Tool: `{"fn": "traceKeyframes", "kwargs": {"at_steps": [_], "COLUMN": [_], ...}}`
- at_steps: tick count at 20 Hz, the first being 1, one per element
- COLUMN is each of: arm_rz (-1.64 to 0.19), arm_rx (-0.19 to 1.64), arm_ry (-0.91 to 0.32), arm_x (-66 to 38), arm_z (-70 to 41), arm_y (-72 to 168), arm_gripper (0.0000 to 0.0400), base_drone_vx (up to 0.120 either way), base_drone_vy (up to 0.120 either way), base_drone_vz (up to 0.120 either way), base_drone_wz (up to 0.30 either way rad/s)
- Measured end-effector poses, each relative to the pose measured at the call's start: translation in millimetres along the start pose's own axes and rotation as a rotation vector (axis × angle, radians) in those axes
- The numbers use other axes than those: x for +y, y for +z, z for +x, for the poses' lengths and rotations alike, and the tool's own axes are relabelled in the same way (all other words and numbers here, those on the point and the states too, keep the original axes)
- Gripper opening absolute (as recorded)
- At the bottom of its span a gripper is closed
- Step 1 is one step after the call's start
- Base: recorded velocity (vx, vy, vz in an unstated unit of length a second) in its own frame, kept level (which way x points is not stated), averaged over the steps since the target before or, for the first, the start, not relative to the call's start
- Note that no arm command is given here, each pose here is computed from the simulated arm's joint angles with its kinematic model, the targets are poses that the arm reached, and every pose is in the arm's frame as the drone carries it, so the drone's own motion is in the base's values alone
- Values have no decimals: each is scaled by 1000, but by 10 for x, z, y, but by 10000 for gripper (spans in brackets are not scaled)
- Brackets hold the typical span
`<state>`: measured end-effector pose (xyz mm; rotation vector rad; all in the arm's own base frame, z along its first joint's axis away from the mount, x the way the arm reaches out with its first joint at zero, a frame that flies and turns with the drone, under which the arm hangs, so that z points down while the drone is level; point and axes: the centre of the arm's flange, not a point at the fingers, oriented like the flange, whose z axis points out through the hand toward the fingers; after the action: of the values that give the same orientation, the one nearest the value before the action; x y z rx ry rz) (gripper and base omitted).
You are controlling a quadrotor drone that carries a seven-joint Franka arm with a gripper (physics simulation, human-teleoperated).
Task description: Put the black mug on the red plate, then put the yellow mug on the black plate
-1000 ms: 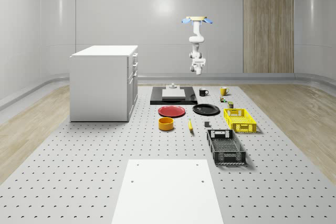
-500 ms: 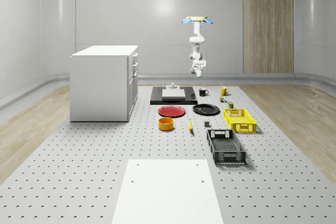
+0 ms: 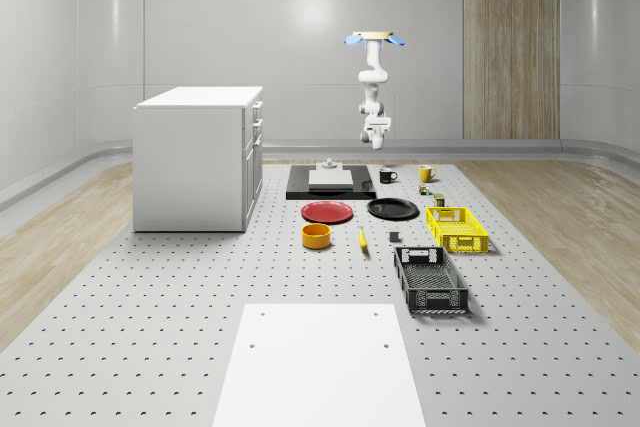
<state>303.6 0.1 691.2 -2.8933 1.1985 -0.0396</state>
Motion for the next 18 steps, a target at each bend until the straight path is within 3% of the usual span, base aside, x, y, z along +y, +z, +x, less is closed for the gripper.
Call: {"fn": "traceKeyframes", "kwargs": {"at_steps": [18], "arm_rz": [-2], "arm_rx": [21], "arm_ry": [0], "arm_x": [-2], "arm_z": [-21], "arm_y": [-2], "arm_gripper": [400], "base_drone_vx": [120], "base_drone_vy": [0], "base_drone_vz": [0], "base_drone_wz": [0]}}
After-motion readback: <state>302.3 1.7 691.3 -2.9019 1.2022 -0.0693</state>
